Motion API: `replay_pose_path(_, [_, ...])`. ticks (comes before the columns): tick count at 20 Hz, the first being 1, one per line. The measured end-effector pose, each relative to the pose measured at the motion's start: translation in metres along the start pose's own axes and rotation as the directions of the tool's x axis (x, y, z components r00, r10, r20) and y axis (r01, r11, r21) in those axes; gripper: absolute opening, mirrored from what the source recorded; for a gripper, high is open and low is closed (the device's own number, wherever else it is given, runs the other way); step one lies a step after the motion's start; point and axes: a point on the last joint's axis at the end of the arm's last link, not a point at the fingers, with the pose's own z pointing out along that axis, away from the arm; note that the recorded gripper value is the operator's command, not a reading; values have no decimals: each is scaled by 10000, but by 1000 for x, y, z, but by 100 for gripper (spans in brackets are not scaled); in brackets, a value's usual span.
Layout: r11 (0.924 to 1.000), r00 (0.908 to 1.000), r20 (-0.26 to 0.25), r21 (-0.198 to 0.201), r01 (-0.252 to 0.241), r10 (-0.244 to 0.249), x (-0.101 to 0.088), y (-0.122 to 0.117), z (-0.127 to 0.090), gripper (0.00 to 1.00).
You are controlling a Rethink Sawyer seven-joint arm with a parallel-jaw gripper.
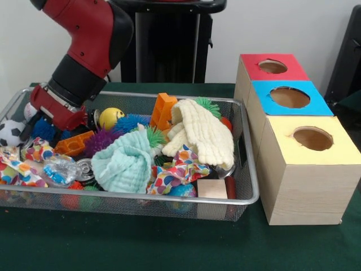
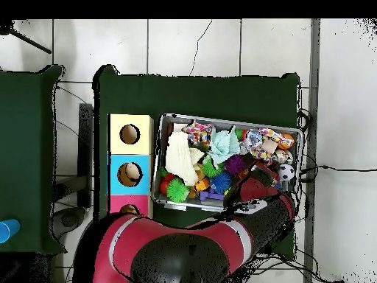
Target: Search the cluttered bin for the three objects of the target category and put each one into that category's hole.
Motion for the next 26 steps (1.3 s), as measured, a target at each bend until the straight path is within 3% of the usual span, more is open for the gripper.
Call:
replay_pose_path(7, [9998,9997,232,-189,-40,44,3,-1,6,100])
replay_pose_path(8, [9995,9998,179,-322,65,-59,4,-5,7,0])
replay_pose_path(11, [9992,9999,139,-379,82,-77,5,-5,8,0])
replay_pose_path(12, [9983,9999,-11,-567,105,-106,8,-8,11,0])
replay_pose_path(14, [9953,9990,-433,-959,-120,79,12,-15,17,0])
replay_pose_path(17, [9909,9966,-675,-1229,-551,471,6,-21,21,0])
replay_pose_path(19, [9853,9892,-1116,-1315,-1095,950,1,-24,23,0])
replay_pose_path(23, [9731,9641,-1949,-1075,-2037,1802,-7,-21,18,0])
replay_pose_path(24, [9686,9539,-2213,-983,-2285,2026,-10,-19,16,0])
replay_pose_path(26, [9491,9127,-3047,-713,-3069,2722,-12,-13,7,0])
